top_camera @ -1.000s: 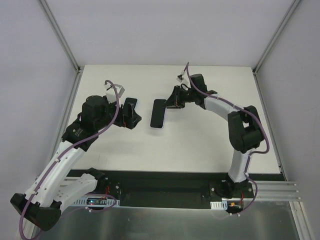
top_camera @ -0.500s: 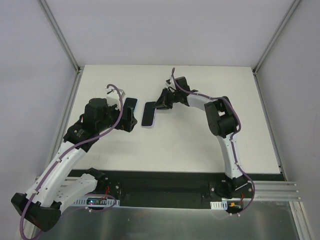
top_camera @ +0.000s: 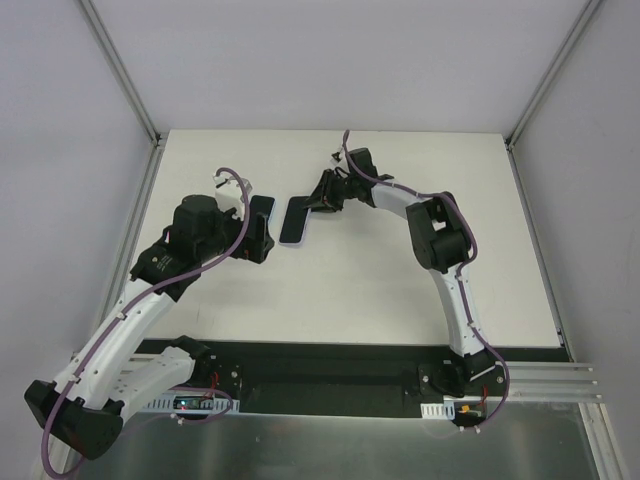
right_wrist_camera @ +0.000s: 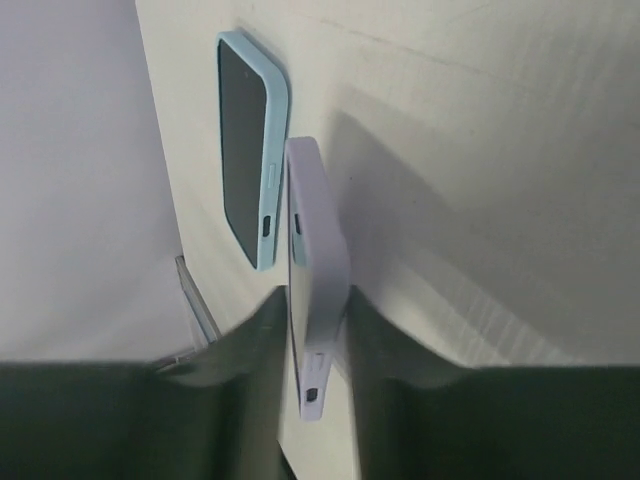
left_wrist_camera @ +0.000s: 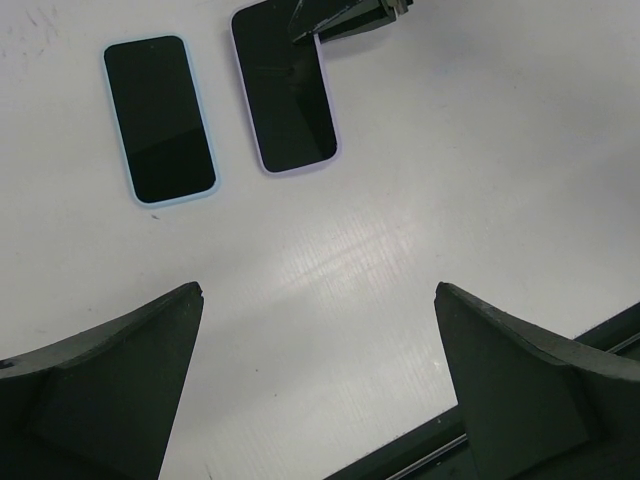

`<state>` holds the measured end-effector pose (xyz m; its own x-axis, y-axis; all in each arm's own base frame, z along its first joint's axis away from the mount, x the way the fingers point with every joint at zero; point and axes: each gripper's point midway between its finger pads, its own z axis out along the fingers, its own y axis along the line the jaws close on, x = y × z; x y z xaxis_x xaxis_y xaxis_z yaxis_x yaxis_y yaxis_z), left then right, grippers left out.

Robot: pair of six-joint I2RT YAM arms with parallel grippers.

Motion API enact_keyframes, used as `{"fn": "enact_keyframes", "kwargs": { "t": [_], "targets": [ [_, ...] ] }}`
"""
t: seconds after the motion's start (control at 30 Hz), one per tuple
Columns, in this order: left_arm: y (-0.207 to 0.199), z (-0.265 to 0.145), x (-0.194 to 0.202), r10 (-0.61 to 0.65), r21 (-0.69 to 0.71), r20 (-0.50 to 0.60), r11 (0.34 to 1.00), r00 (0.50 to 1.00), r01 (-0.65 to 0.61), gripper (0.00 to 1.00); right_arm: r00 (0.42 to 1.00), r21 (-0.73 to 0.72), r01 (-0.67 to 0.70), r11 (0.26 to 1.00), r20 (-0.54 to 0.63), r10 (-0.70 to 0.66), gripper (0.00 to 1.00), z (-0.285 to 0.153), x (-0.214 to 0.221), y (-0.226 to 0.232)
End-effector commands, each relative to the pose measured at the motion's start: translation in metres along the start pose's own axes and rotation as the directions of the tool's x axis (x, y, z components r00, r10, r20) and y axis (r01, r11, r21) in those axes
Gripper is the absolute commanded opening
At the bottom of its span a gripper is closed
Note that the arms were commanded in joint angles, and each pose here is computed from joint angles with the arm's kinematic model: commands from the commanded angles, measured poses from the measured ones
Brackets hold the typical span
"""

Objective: Put the phone into the phone case

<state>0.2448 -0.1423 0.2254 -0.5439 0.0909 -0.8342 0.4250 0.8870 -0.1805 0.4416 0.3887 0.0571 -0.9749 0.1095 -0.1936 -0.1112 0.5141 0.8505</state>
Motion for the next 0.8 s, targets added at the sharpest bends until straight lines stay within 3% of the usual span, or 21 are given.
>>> {"fn": "enact_keyframes", "kwargs": {
  "t": [0.0, 0.1, 0.27, 0.3, 0.43, 0.5, 0.63, 0.77],
  "targets": [
    [0.007, 0.001, -0.001, 0.014, -0.028, 0.004, 1.000, 1.000, -0.014, 0.99, 0.998, 0.019, -0.010, 1.000, 0.055, 0.009, 0.40, -0.014, -0.021, -0.009],
    [0.008, 0.002, -0.002, 0.013, -0.032, 0.006, 0.999, 1.000, -0.013, 0.99, 0.997, 0.013, 0.008, 1.000, 0.075, -0.009, 0.59, -0.031, -0.029, -0.004],
    [0.009, 0.005, 0.001, 0.008, -0.039, -0.012, 0.999, 1.000, -0.009, 0.99, 0.991, 0.031, 0.106, 0.994, 0.082, -0.108, 0.74, -0.077, -0.031, 0.017],
    [0.010, 0.006, 0.001, 0.005, -0.041, -0.013, 0.999, 1.000, -0.005, 0.99, 0.993, 0.063, 0.098, 0.993, 0.059, -0.102, 0.82, -0.086, -0.023, 0.015],
    [0.002, 0.004, -0.005, -0.024, -0.007, -0.002, 1.000, 1.000, 0.024, 0.99, 0.973, 0.145, 0.221, 0.964, 0.038, -0.229, 0.94, -0.139, 0.004, 0.048],
    [-0.003, 0.001, -0.009, -0.032, 0.015, 0.018, 0.999, 0.999, 0.032, 0.99, 0.961, 0.187, 0.271, 0.944, 0.005, -0.277, 0.96, -0.158, 0.028, 0.048],
    [-0.006, -0.002, -0.011, -0.034, 0.029, 0.041, 0.999, 0.999, 0.033, 0.99, 0.897, 0.208, 0.414, 0.886, 0.068, -0.436, 0.96, -0.203, 0.064, 0.084],
    [-0.022, -0.014, -0.025, -0.052, 0.112, 0.100, 0.993, 0.994, 0.041, 0.99, 0.880, 0.298, 0.416, 0.859, 0.106, -0.463, 0.96, -0.237, 0.092, 0.090]
  ]
}}
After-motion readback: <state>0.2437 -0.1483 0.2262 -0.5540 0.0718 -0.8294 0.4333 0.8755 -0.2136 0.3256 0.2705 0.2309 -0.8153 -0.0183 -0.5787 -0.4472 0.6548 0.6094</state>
